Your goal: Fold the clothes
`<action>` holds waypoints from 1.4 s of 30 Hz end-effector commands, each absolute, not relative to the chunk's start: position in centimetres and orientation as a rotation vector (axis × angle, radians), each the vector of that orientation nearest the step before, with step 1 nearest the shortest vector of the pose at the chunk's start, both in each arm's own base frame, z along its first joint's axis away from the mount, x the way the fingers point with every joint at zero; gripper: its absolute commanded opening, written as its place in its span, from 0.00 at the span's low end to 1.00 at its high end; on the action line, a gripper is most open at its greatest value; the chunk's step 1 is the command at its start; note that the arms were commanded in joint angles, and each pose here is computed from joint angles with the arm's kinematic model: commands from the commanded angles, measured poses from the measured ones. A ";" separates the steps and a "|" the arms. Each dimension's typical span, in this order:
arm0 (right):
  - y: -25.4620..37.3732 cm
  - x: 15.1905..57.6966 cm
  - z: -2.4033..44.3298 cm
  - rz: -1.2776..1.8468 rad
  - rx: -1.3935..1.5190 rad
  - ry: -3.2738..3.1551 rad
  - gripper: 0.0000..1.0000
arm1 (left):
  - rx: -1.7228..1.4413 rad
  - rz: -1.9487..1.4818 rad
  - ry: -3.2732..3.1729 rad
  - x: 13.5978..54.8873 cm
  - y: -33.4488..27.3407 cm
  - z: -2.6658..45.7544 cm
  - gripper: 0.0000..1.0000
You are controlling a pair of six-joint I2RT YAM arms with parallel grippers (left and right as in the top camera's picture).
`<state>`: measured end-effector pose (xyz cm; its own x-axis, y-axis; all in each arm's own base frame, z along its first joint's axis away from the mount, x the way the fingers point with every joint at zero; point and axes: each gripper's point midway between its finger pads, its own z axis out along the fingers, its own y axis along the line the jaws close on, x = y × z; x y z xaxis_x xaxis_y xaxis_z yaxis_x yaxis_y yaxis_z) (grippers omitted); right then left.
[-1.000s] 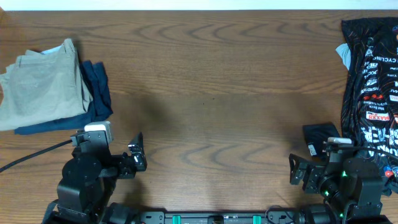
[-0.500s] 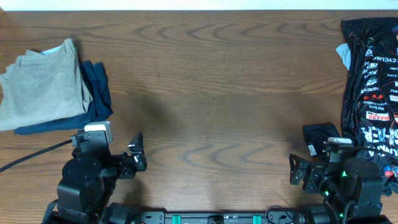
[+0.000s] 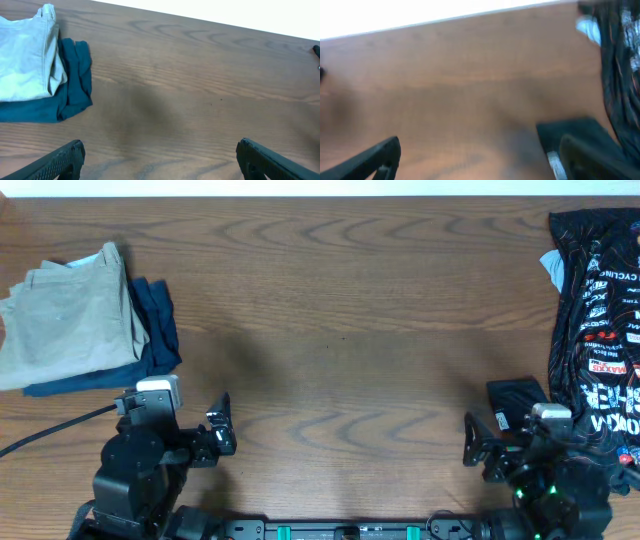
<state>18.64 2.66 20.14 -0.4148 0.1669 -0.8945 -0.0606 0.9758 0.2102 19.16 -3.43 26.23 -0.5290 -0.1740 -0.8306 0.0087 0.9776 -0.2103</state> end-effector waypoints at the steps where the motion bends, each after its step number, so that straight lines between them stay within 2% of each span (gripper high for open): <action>1: 3.2 19.5 19.8 0.255 0.002 1.887 0.99 | -0.131 -0.220 2.117 19.2 -3.2 26.1 0.98; 9: 3.5 23.2 21.7 0.260 -0.024 1.558 0.99 | -0.131 -0.220 2.117 19.2 -3.2 26.1 0.98; 15: 2.5 24.3 21.1 0.210 0.017 1.424 0.99 | -0.131 -0.220 2.117 19.2 -3.2 26.1 0.98; 21: 0.5 24.4 20.8 0.022 0.019 1.437 0.99 | -0.131 -0.220 2.117 19.2 -3.2 26.1 0.98; 28: 1.2 24.6 15.7 0.010 -0.055 1.644 0.99 | -0.131 -0.220 2.117 19.2 -3.2 26.1 0.98; 42: 1.3 24.6 15.7 0.016 -0.059 1.642 0.99 | -0.131 -0.220 2.117 19.2 -3.2 26.1 0.98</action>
